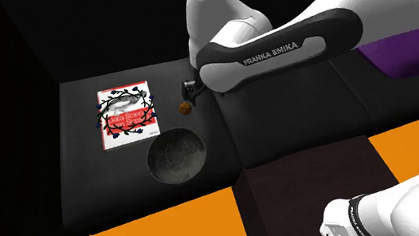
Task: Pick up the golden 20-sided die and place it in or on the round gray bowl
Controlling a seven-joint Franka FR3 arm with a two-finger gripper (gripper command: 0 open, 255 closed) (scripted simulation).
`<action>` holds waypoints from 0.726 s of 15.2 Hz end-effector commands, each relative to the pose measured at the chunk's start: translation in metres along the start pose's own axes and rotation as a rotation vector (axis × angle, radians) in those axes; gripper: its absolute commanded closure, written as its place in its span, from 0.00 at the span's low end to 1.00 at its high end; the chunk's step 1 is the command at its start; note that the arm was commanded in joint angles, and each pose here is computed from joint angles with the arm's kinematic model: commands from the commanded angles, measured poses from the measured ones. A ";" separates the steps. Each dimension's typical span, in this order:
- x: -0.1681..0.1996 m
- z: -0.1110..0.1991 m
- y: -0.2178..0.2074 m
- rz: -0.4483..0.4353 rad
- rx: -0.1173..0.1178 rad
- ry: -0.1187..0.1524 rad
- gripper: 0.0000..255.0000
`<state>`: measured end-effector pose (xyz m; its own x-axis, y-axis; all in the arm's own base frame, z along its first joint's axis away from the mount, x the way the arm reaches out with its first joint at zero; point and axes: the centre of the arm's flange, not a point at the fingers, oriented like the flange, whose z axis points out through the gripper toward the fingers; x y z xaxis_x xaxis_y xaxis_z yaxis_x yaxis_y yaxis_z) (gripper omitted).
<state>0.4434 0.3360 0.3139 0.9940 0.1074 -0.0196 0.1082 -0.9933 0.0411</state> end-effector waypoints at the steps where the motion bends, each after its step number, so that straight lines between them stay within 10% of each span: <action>1: 0.012 0.012 -0.022 0.001 -0.001 0.010 0.00; 11: 0.036 0.062 -0.064 0.000 -0.002 0.028 0.00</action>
<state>0.4713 0.4004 0.2543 0.9941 0.1086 0.0081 0.1081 -0.9932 0.0434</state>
